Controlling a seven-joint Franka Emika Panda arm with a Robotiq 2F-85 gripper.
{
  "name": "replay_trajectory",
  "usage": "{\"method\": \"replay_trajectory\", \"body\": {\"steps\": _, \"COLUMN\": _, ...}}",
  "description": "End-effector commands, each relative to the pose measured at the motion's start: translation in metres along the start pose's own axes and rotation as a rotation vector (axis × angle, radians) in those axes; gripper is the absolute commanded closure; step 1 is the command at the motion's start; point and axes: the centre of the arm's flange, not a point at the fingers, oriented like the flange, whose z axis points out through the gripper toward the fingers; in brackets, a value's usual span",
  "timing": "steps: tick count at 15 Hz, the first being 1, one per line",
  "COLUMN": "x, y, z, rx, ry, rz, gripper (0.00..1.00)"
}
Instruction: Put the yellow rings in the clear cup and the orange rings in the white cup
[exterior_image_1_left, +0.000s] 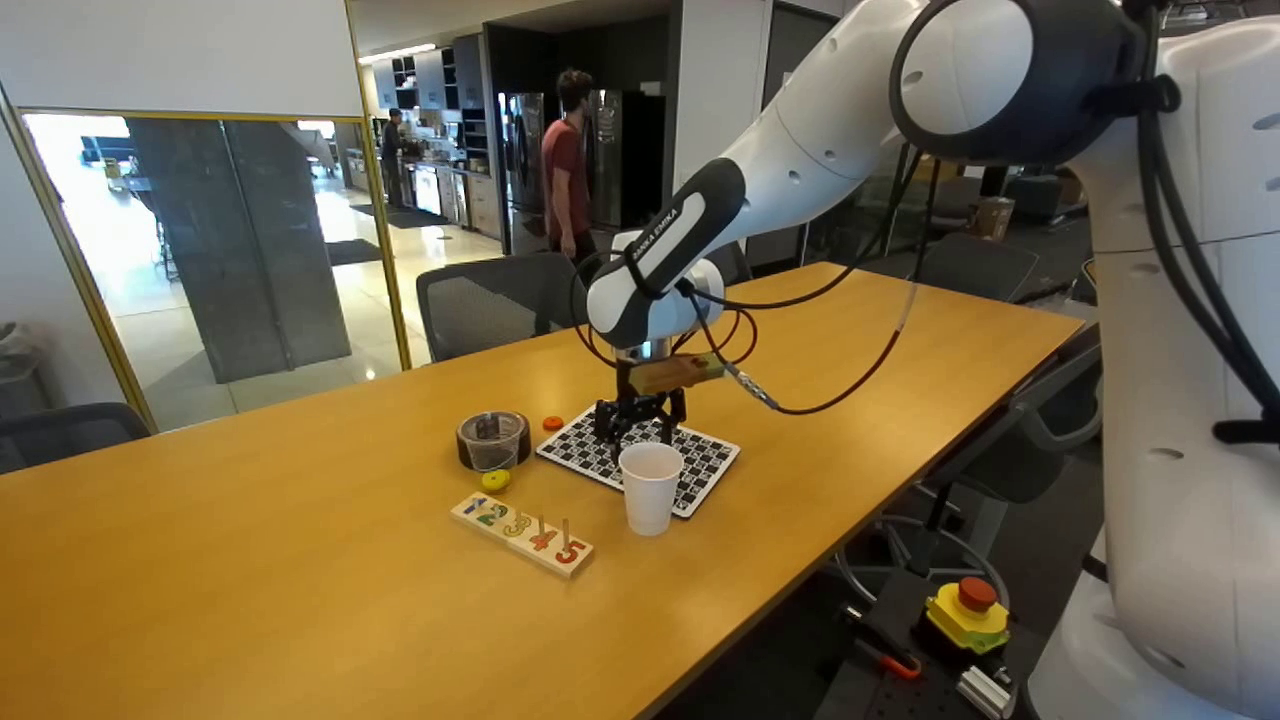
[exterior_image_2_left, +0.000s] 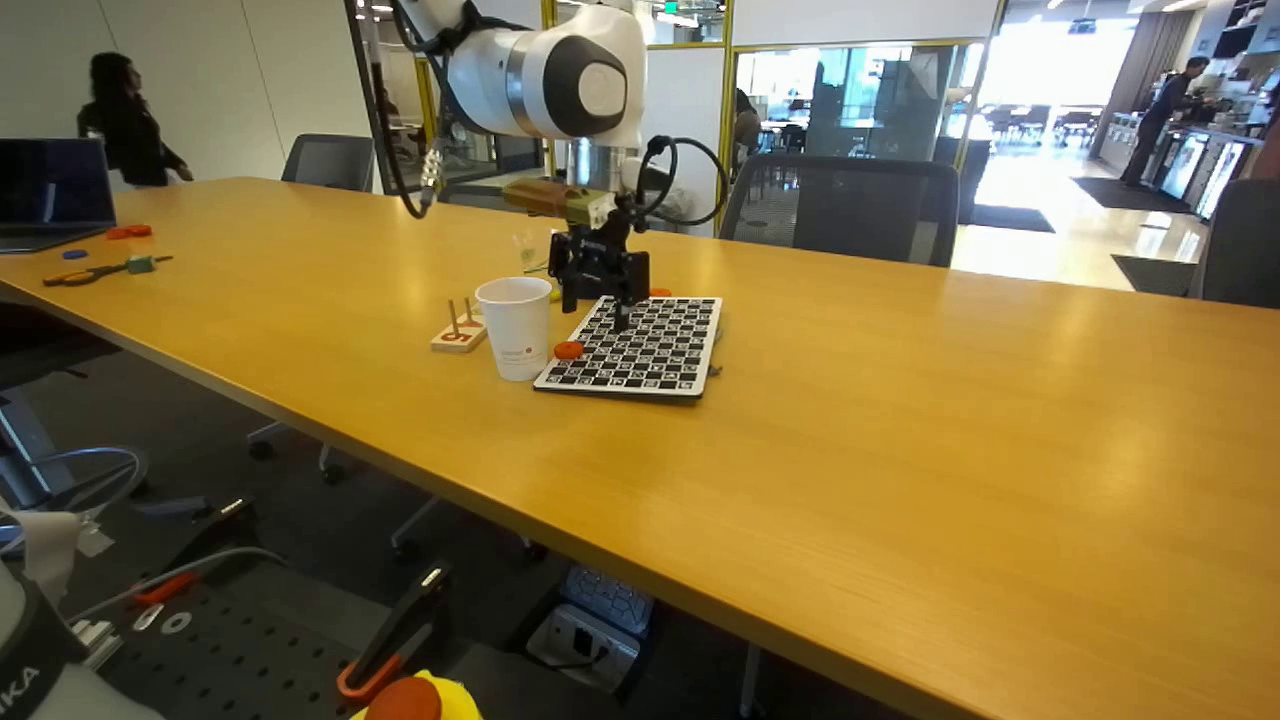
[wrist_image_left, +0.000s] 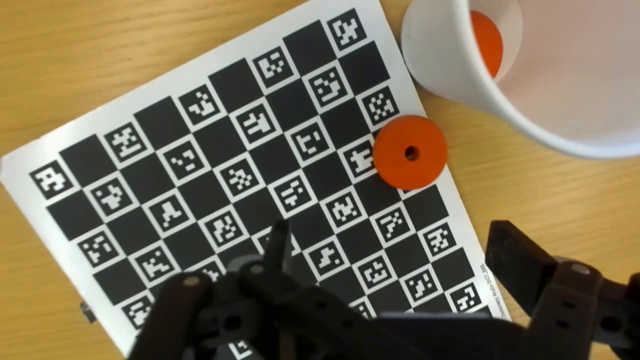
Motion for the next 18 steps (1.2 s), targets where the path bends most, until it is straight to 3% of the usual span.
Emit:
{"method": "replay_trajectory", "body": {"steps": 1, "x": -0.011, "y": -0.003, "z": 0.007, "rx": 0.018, "ry": 0.016, "rz": -0.034, "gripper": 0.00}}
{"method": "replay_trajectory", "body": {"steps": 13, "x": -0.026, "y": -0.008, "z": 0.023, "rx": 0.016, "ry": -0.021, "rz": -0.035, "gripper": 0.00}}
{"method": "replay_trajectory", "body": {"steps": 18, "x": -0.033, "y": -0.010, "z": 0.028, "rx": 0.000, "ry": 0.012, "rz": -0.011, "gripper": 0.00}}
